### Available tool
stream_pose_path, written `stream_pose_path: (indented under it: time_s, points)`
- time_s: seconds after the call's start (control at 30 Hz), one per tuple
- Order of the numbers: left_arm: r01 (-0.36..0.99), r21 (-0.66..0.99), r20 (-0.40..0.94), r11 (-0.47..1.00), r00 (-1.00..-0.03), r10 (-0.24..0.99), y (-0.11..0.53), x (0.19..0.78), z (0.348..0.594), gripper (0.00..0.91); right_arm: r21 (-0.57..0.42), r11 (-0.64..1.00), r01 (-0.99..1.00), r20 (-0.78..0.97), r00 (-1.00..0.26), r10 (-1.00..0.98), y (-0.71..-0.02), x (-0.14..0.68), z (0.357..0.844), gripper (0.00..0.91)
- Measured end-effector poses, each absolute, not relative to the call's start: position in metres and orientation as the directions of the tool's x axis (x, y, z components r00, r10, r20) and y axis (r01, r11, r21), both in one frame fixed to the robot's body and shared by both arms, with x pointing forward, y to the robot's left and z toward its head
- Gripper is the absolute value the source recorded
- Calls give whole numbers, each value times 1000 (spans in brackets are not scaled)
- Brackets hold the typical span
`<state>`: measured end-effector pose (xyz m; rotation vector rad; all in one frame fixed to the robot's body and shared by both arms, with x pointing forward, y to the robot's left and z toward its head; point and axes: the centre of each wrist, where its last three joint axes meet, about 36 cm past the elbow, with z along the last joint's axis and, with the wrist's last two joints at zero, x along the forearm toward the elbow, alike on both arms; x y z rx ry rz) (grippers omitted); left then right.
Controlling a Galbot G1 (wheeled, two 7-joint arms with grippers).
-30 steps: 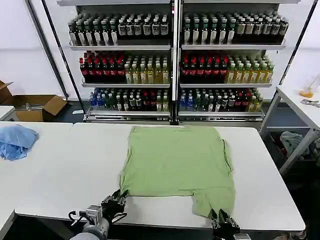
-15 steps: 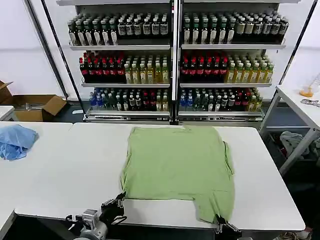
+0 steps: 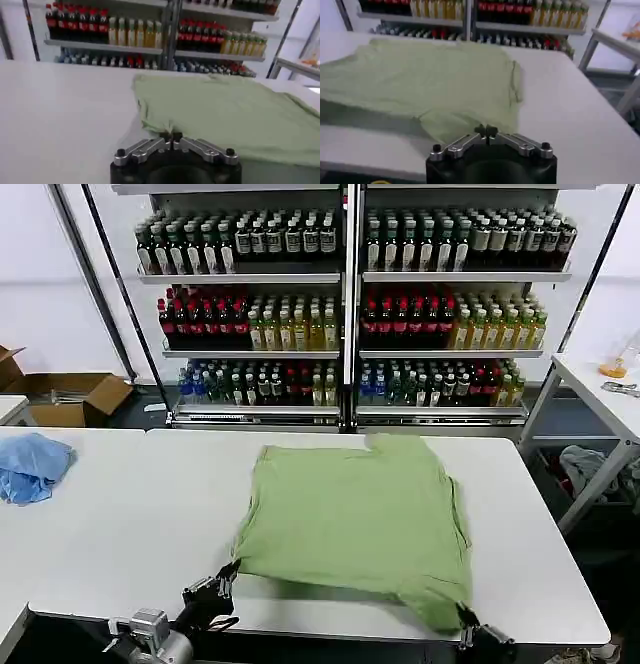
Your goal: Fold and organize the clothes.
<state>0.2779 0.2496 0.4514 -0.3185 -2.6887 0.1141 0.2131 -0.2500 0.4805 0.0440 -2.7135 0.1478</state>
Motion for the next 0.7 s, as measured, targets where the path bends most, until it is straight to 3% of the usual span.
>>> stream_pose_path:
  time_s: [0.3,0.7]
  points:
    - [240,-107,383,965,-886,262,253,287,457,20,-145,987,-66,301,-953,-20,-261,250,476,0]
    - [246,-78,369,966,-893,257,253,327,436,20,-244,965,-95,229,-973,-37,-276,314,457,0]
